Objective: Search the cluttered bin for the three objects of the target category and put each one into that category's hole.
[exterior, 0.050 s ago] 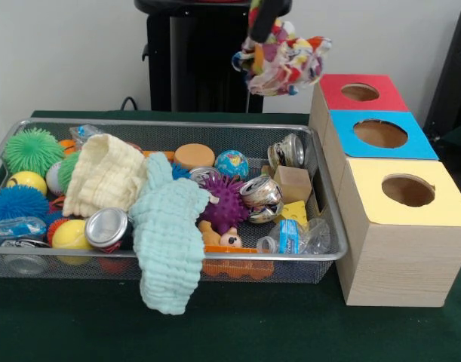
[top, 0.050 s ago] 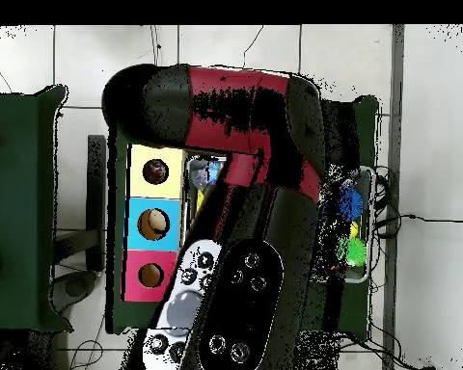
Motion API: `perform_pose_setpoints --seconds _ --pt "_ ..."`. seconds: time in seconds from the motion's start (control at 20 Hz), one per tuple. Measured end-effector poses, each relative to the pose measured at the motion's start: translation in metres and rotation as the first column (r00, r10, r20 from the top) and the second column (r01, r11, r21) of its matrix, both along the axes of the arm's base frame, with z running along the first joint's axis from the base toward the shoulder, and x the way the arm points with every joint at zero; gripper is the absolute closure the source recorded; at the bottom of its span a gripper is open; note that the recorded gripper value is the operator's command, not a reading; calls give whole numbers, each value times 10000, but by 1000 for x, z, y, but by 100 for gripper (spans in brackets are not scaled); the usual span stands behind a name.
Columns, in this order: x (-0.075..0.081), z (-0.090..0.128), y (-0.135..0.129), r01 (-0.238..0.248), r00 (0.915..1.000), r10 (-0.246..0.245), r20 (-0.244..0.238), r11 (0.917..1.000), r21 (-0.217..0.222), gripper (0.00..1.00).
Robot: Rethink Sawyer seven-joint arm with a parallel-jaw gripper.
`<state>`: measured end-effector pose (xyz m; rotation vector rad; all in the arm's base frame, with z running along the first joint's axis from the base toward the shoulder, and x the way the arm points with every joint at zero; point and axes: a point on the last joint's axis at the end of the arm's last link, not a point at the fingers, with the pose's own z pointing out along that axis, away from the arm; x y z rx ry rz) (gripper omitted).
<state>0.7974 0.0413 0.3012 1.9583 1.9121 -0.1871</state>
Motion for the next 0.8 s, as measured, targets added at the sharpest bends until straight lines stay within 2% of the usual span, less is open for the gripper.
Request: perform_pose_setpoints --seconds 0.25,0.65,0.8 --pt "-9 -15 33 -213 9974 220 -684 9997 110 100" --pt "-13 -48 87 -931 9897 929 -1093 9957 38 100" --pt "-13 -60 105 -1098 9865 1108 -1204 9938 149 100"
